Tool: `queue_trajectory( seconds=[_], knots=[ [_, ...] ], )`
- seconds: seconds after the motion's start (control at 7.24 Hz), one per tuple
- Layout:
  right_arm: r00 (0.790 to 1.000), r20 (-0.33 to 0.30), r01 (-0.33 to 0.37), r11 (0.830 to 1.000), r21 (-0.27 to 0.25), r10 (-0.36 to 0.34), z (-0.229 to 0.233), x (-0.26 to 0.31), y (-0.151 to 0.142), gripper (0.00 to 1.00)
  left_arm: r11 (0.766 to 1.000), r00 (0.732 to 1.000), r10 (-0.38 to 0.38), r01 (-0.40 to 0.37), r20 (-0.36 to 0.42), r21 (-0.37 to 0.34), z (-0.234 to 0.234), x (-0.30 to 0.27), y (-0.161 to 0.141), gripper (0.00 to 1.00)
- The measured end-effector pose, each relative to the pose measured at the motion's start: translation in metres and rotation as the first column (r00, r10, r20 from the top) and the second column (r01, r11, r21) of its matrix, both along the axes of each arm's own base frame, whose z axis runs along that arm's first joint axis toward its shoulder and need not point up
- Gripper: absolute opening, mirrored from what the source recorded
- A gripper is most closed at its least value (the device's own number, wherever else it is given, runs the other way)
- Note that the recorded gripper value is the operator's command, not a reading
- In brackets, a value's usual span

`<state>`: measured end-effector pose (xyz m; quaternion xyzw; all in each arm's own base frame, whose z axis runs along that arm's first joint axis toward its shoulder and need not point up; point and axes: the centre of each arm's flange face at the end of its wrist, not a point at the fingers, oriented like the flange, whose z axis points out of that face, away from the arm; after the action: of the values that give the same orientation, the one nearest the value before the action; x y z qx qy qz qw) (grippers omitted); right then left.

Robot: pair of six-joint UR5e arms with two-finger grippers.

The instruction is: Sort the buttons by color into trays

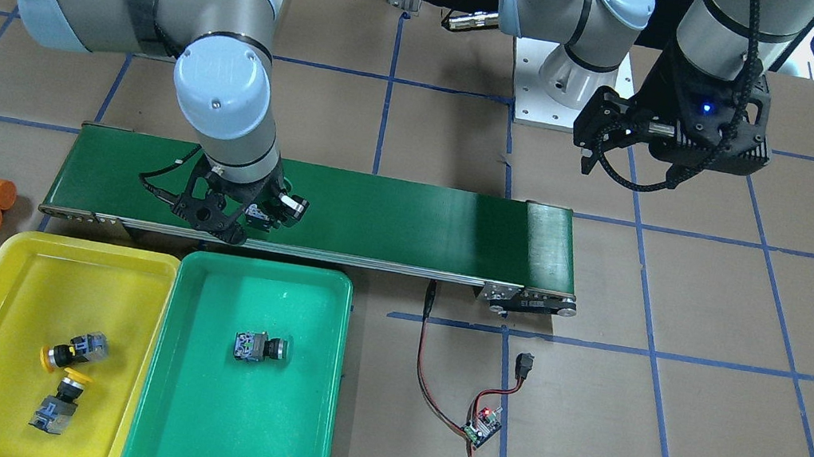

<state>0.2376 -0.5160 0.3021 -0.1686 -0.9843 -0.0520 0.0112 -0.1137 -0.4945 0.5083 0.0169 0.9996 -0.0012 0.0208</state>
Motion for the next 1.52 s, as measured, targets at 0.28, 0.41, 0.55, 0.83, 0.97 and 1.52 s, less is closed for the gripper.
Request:
queue_trajectory(
  seconds=[0.28, 0.41, 0.55, 0.83, 0.97, 1.52],
  knots=[
    [1.000, 0.023, -0.015, 0.985, -0.169, 0.019, 0.028, 0.004, -0.018, 0.03, 1.000, 1.000, 0.001, -0.001, 0.001, -0.003, 0.002, 0.000, 0.001, 1.00],
    [0.999, 0.027, -0.034, 0.971, -0.235, 0.041, 0.034, 0.005, -0.027, 0.14, 1.000, 1.000, 0.001, -0.001, 0.002, -0.004, 0.002, 0.000, 0.001, 1.00],
    [0.997, 0.025, -0.057, 0.959, -0.277, 0.067, 0.034, 0.004, -0.033, 0.43, 1.000, 1.000, 0.001, -0.001, 0.001, -0.003, 0.002, 0.000, 0.001, 1.00],
    [0.996, -0.015, -0.086, 0.946, -0.313, 0.086, 0.028, -0.001, -0.041, 1.00, 1.000, 1.000, 0.001, -0.001, -0.001, -0.002, 0.002, 0.000, 0.001, 1.00],
    [0.995, -0.048, -0.103, 0.946, -0.308, 0.093, 0.022, -0.005, -0.042, 1.00, 1.000, 1.000, 0.001, -0.001, -0.001, -0.004, 0.003, 0.000, 0.001, 1.00],
    [0.991, -0.075, -0.125, 0.962, -0.241, 0.110, 0.024, -0.013, -0.038, 1.00, 1.000, 1.000, 0.000, 0.000, -0.002, -0.005, 0.003, -0.001, 0.002, 1.00]
  ],
)
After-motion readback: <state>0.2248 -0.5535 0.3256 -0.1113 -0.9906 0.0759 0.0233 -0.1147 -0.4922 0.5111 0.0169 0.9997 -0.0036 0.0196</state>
